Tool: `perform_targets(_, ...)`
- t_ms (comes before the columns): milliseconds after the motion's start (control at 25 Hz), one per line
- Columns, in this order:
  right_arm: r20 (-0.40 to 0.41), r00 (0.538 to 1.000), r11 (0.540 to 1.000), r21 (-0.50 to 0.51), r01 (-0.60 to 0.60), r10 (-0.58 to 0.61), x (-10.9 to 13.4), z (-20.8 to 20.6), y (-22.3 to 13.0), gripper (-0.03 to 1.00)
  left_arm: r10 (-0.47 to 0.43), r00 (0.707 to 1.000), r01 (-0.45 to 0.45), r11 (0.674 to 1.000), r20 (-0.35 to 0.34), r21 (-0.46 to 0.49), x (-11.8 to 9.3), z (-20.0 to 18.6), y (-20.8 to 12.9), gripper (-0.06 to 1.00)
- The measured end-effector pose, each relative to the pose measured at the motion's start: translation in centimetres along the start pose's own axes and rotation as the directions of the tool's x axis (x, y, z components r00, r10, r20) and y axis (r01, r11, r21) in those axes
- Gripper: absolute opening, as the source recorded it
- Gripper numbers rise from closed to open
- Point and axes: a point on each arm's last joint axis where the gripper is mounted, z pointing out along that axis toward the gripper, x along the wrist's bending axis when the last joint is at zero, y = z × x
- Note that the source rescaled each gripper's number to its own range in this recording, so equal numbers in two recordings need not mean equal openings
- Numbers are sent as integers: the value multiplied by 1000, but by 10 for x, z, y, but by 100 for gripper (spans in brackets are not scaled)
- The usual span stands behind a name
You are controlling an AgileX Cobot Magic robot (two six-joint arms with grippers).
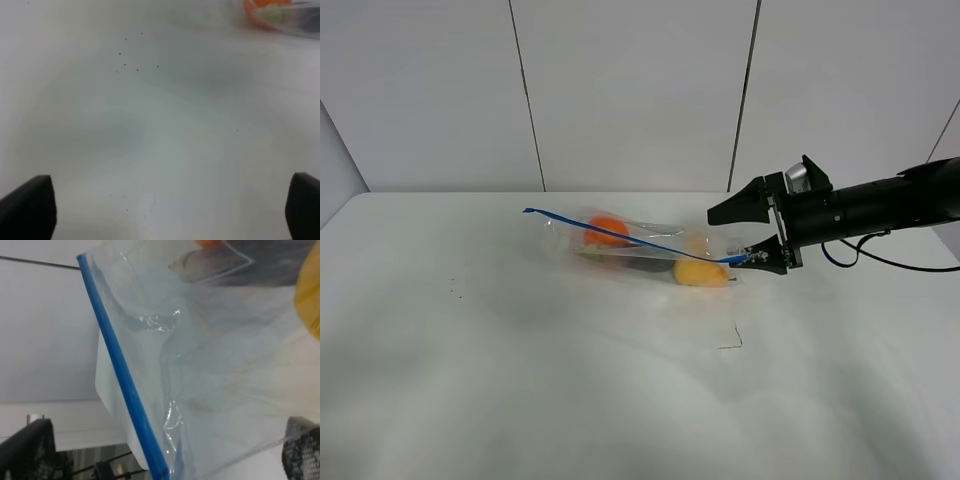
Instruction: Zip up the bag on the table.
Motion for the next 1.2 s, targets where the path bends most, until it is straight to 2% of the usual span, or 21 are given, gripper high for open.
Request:
perform_targets(200, 46, 999, 1000, 19, -1, 0, -6, -6, -2, 100, 0, 1000, 0, 1000, 0, 0, 0, 0, 0, 100)
perform_targets(280, 110, 994, 1000, 30, 7, -10, -9, -8, -3, 100, 0, 1000, 0, 1000, 0, 0, 0, 0, 0, 100)
perform_targets(400, 281, 956, 996, 53, 66, -78, -7, -19, -5, 100, 0, 1000, 0, 1000, 0, 0, 0, 0, 0, 100)
perform_targets(520, 497, 858, 991, 34, 126, -126, -1, -39, -4, 100, 0, 1000, 0, 1000, 0, 0, 0, 0, 0, 100)
perform_targets(600, 638, 755, 987, 43, 157, -148, 3, -55, -5, 100, 0, 1000, 0, 1000, 0, 0, 0, 0, 0, 100)
perform_targets(760, 818, 556, 984, 57, 171, -144, 8, -82, -9, 100, 0, 1000, 0, 1000, 0, 0, 0, 0, 0, 100)
perform_targets(880, 886, 445, 985, 67, 160, -132, 10, -96, -12, 100, 0, 1000, 0, 1000, 0, 0, 0, 0, 0, 100)
perform_targets(960, 902, 413, 985, 70, 156, -129, 13, -101, -14, 100, 0, 1000, 0, 1000, 0, 0, 0, 0, 0, 100)
perform_targets(1200, 912, 376, 972, 82, 221, -163, 37, -114, -21, 100, 0, 1000, 0, 1000, 0, 0, 0, 0, 0, 100)
